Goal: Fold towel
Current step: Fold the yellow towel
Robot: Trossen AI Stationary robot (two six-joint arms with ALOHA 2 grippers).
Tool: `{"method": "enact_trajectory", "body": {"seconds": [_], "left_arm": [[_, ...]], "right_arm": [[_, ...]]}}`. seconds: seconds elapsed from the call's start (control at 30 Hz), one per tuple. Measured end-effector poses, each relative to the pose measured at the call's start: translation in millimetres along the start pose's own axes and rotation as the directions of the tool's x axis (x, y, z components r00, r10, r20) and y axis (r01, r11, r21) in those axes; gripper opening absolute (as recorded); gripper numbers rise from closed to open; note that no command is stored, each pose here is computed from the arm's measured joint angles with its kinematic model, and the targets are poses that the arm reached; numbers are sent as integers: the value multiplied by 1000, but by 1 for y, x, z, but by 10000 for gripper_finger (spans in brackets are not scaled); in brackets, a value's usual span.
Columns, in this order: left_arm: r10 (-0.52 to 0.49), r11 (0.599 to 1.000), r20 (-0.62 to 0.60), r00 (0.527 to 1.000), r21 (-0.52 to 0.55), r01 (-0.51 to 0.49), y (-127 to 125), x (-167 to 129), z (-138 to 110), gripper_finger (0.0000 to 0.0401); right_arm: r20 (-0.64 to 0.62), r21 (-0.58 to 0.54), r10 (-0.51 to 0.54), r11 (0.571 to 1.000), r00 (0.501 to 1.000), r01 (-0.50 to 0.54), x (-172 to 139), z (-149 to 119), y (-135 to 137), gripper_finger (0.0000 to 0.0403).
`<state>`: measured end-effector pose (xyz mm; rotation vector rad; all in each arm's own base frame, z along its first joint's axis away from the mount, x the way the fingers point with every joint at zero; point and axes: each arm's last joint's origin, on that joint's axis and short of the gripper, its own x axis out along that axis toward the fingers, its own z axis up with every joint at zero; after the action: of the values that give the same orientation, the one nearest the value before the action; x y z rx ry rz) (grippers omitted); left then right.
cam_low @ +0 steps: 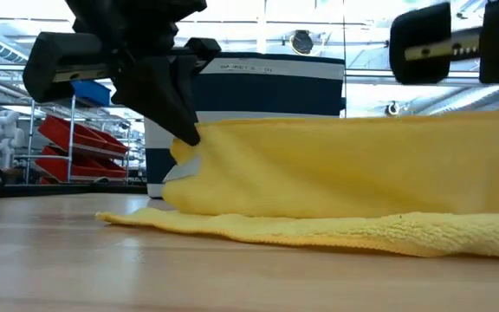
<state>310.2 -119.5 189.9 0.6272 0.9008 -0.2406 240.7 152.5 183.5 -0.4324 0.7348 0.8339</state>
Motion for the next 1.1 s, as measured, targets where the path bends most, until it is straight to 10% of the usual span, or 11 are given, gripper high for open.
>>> {"method": "enact_trajectory", "body": {"seconds": [0.7,1.1], "left_arm": [[-82,989,64,995,-117,89,1,1,3,2],[-133,958,53,990,-251,142,4,2,-1,79]], "right_arm": [[15,72,34,997,999,-35,19,-2,-2,47],[15,143,-24,989,1000,21,18,-1,-4,116]]}}
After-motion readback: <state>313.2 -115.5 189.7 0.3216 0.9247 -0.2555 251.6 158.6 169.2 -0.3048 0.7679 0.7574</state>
